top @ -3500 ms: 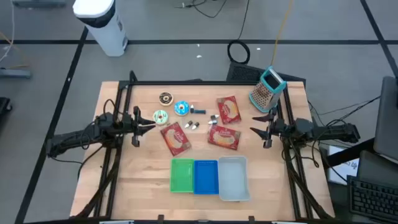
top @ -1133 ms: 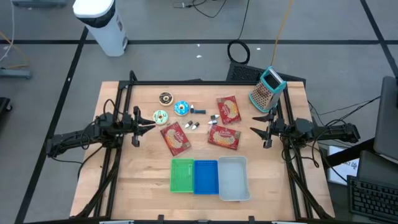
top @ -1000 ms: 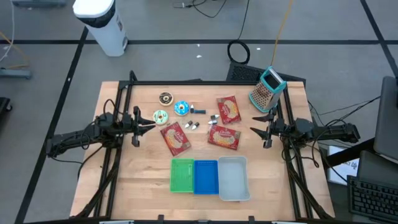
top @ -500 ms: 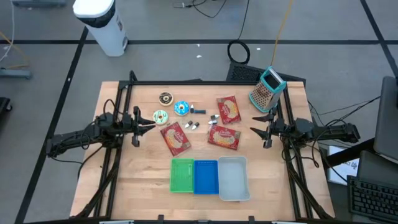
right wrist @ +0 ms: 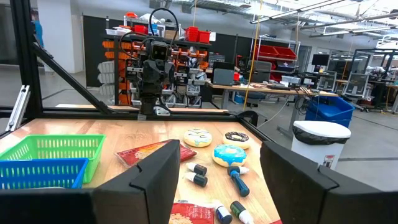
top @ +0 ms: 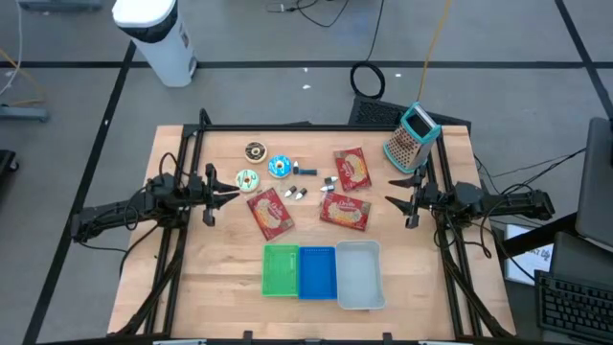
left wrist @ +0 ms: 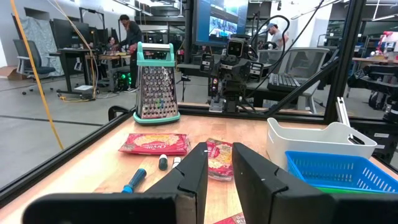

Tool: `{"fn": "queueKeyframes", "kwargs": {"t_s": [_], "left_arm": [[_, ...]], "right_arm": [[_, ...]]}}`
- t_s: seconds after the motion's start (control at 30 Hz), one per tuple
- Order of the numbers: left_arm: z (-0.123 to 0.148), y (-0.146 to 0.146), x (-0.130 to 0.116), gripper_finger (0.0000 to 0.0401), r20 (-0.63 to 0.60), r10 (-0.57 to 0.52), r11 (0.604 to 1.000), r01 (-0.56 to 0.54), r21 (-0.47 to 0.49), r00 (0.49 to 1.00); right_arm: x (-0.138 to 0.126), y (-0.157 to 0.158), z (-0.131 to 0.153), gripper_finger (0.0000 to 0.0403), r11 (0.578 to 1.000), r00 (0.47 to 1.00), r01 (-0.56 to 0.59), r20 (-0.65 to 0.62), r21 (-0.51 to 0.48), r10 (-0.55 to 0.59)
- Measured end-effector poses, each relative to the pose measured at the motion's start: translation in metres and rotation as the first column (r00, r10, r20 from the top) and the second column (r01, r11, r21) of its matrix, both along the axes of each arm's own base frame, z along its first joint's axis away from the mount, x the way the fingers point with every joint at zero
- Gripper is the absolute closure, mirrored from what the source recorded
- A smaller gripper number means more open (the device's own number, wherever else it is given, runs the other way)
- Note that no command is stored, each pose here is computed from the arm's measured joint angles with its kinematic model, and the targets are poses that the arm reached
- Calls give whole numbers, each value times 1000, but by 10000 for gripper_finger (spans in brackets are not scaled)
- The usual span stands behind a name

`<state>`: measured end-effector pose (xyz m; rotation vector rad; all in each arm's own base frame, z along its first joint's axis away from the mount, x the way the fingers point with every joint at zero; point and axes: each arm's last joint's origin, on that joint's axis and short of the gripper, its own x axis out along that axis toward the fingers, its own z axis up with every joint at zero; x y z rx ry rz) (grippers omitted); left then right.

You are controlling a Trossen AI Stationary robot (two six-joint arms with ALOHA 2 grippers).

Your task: Pick & Place Food Item

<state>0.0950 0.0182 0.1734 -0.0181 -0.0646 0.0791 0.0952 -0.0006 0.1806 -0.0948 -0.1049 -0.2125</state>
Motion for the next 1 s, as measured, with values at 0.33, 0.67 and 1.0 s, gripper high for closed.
{"fn": "queueKeyframes", "kwargs": {"t_s": [0.33, 0.67, 1.0], "left_arm": [[0, 0, 0, 327, 0, 0, 1000, 0, 0, 1000], [0, 0, 0, 327, 0, 0, 1000, 0, 0, 1000], [0, 0, 0, 327, 0, 0, 1000, 0, 0, 1000]], "right_arm": [[0, 0, 0, 191, 1000, 1000, 0, 0, 0, 0], [0, 0, 3, 191, 1000, 1000, -1, 29, -5, 1], [-4, 0, 18, 190, 920, 961, -129, 274, 371, 25]]}}
